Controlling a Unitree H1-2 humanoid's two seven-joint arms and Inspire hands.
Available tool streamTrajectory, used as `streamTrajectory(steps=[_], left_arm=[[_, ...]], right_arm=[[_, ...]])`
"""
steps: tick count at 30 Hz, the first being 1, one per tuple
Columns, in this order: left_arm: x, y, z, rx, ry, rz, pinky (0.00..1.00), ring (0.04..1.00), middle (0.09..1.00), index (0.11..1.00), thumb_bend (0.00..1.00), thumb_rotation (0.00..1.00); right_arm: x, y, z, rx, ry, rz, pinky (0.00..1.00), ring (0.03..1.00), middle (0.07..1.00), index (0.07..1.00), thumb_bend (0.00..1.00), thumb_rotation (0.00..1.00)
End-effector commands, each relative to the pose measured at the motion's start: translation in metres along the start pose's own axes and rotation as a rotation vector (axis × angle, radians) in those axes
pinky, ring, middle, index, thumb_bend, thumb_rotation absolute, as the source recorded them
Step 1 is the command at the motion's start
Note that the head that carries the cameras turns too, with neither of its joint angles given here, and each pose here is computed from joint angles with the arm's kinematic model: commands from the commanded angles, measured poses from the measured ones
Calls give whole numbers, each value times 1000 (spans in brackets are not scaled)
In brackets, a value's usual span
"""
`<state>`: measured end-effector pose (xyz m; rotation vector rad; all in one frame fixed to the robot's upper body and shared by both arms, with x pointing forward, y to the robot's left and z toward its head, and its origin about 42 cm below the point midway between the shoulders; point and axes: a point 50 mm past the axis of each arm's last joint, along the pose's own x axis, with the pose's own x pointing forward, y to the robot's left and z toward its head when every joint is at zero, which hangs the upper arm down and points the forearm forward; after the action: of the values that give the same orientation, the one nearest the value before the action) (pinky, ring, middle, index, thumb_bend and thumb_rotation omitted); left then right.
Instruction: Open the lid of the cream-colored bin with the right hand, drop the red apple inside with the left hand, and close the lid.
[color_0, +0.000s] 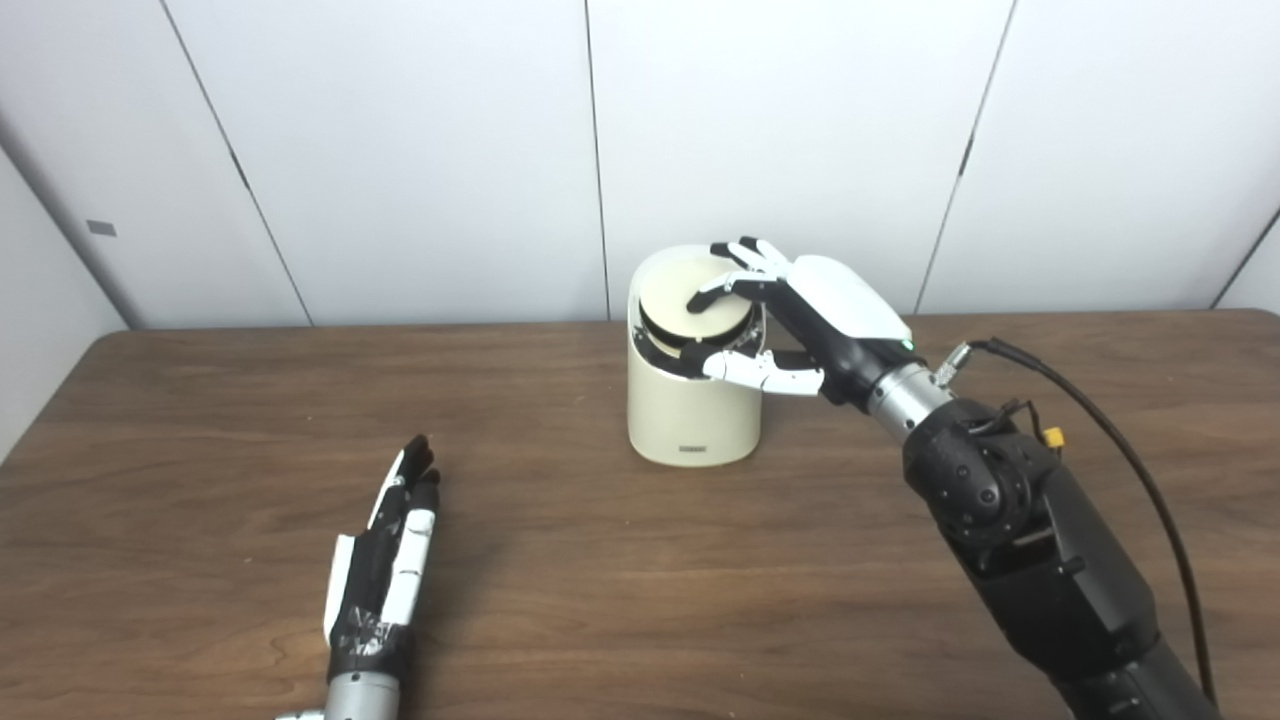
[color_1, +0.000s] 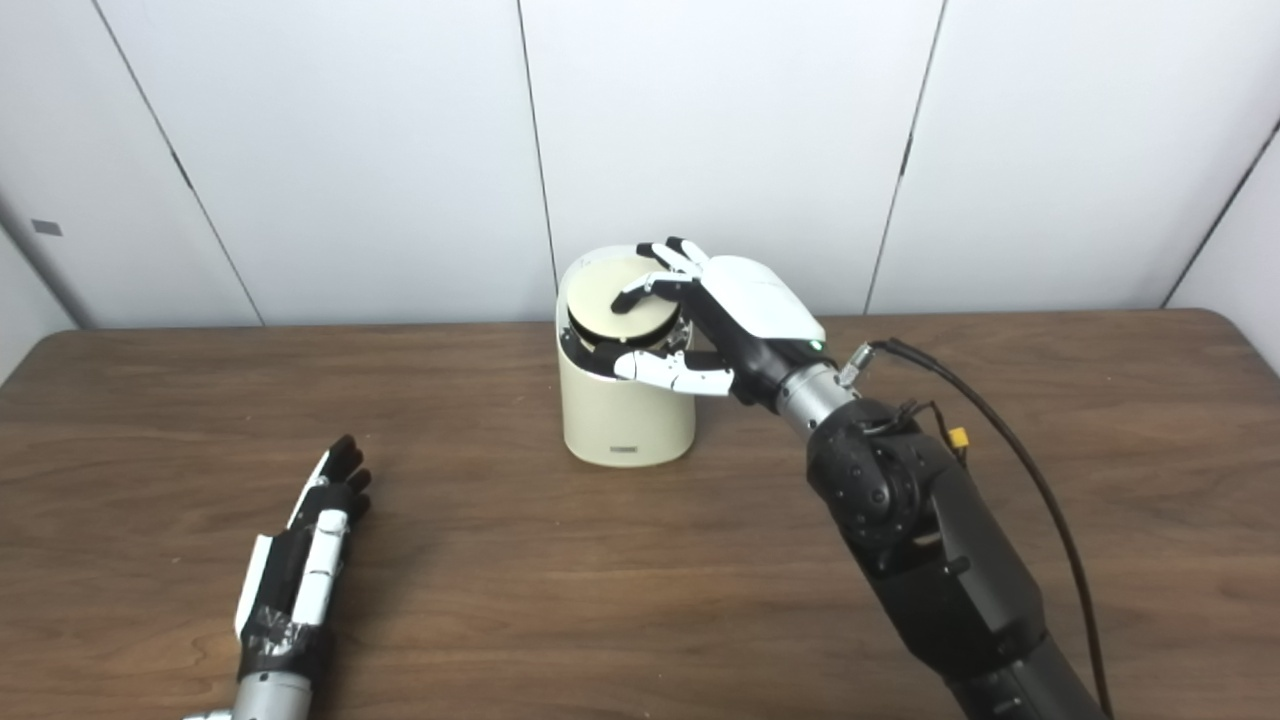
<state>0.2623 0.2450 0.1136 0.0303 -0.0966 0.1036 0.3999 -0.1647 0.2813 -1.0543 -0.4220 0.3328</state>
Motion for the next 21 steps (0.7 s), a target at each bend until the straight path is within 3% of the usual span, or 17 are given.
streamTrajectory(steps=[1,10,16,21], left_arm=[[2,-3,7,2,-18,-15,950,955,970,978,648,848],[3,-5,8,-4,-24,-17,947,954,970,975,645,841],[3,-6,9,-8,-23,-22,948,957,972,977,650,837],[2,-6,11,-15,-29,-24,940,957,973,977,636,829]], right_arm=[[4,-16,9,-34,-50,-41,952,1000,960,714,474,907],[0,-9,7,-73,-45,-33,950,1000,951,717,482,908],[-3,-6,6,-114,-51,-30,917,1000,940,719,462,854],[-4,-1,6,-263,-82,-21,940,1000,935,702,490,897]])
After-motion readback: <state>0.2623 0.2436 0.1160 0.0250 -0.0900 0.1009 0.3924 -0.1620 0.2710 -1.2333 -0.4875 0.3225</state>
